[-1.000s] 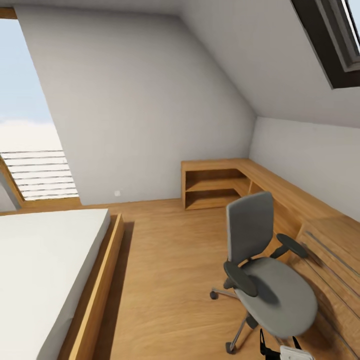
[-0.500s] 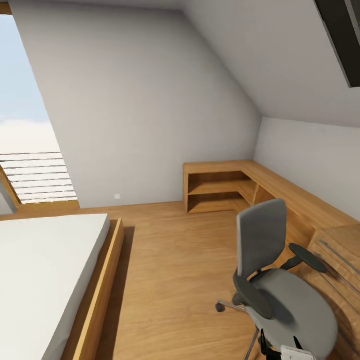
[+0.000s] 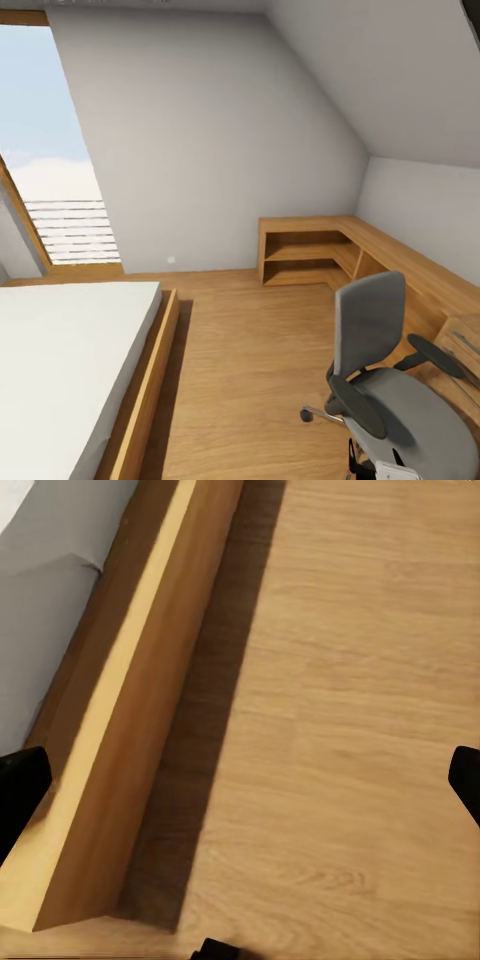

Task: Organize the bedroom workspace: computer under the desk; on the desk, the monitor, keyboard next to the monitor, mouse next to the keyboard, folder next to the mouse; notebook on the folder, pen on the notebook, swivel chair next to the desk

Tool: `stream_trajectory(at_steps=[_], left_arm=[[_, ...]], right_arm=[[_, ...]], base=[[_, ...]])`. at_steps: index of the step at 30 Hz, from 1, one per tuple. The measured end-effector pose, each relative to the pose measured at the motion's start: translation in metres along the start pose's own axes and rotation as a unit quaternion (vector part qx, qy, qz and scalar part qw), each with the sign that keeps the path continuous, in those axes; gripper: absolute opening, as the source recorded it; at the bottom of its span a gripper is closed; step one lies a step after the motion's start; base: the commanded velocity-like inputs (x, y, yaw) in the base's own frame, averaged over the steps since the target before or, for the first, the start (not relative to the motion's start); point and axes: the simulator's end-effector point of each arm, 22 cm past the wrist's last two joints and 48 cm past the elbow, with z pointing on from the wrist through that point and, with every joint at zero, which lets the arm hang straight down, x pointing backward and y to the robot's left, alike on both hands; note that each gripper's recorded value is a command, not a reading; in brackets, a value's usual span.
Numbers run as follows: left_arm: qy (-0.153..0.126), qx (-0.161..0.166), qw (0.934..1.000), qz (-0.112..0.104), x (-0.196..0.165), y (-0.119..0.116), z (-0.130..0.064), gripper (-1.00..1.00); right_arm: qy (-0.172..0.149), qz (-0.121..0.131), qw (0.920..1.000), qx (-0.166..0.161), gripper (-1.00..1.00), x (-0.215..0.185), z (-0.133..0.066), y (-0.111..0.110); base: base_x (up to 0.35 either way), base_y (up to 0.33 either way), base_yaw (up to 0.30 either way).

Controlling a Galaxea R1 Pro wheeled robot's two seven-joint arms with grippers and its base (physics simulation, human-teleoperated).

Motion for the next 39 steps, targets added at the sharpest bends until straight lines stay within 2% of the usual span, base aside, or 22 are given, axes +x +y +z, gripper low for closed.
stream_trajectory(at_steps=[21,31,39], left_arm=[[0.0,0.001,1.0,0.0,0.0001,-0.0003,-0.0004,1.0],[0.0,0.001,1.0,0.0,0.0,-0.0005,-0.0004,1.0],[0.0,0.002,1.0,0.001,0.0,-0.0009,-0.0004,1.0]], right_arm=[[-0.001,-0.001,1.0,-0.002,1.0,-0.0005,-0.0002,0.0007],[0.0,-0.001,1.0,-0.002,1.0,-0.0002,-0.0003,0.0007],[0.0,-0.002,1.0,-0.003,1.0,0.0001,-0.0005,0.0009]], base=[[0.288,0.001,0.026],[0.287,0.169,0.0],[0.316,0.037,0.0]])
